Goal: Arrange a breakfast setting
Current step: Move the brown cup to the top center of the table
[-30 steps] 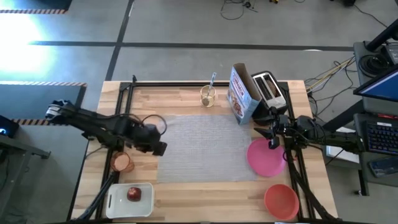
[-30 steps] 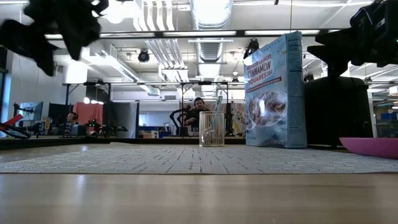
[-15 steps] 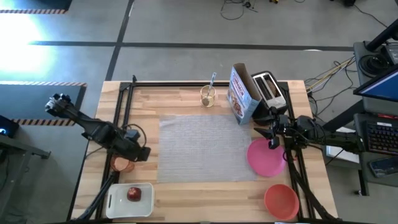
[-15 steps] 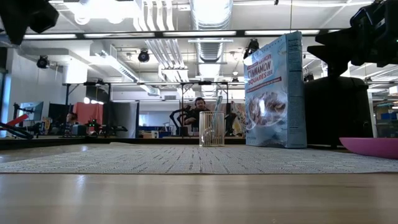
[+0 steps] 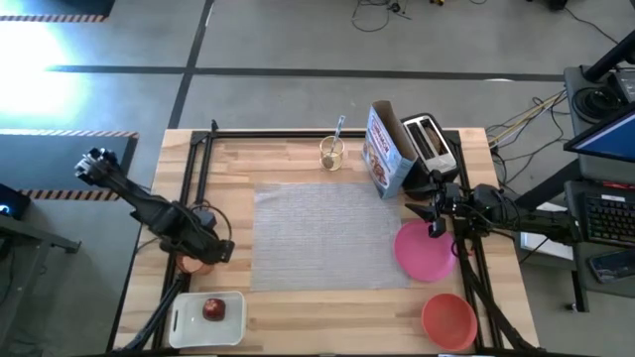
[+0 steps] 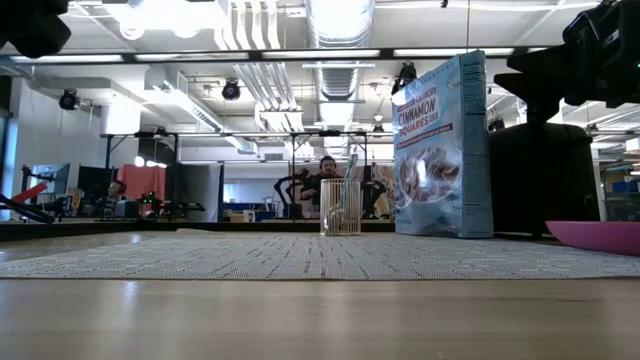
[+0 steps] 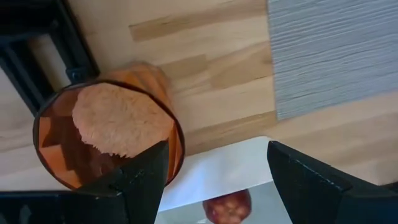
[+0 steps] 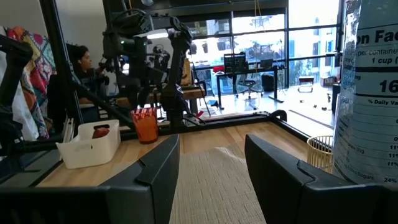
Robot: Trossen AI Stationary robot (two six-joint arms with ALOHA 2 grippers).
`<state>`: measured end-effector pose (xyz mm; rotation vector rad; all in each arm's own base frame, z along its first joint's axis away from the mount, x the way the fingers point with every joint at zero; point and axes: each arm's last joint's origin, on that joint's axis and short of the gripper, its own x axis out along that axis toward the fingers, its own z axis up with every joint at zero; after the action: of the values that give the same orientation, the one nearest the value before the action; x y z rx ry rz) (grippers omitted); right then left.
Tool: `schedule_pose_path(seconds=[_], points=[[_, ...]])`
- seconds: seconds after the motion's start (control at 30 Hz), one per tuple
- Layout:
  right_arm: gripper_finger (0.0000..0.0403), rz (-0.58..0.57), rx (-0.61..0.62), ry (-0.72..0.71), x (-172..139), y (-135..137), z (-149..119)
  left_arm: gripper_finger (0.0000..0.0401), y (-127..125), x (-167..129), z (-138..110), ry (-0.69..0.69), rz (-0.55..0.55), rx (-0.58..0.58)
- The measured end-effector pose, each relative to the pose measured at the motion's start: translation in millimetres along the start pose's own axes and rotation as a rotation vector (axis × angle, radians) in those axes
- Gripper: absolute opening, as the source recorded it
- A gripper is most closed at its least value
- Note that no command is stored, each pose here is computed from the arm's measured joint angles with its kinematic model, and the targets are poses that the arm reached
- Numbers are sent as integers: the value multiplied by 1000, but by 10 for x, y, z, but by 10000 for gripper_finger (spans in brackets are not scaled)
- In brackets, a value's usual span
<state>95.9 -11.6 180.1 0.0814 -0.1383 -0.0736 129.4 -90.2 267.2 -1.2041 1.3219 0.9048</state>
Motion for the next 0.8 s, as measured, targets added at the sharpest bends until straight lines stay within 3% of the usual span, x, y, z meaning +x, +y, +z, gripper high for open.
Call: schedule_pose_path(seconds=[0.57, 0.8], points=[[171, 0, 0, 0, 0, 0, 0, 255, -191, 348, -109, -46, 221, 100], [171, 0, 0, 0, 0, 0, -1, 224, -239, 441, -119, -69, 267, 123]])
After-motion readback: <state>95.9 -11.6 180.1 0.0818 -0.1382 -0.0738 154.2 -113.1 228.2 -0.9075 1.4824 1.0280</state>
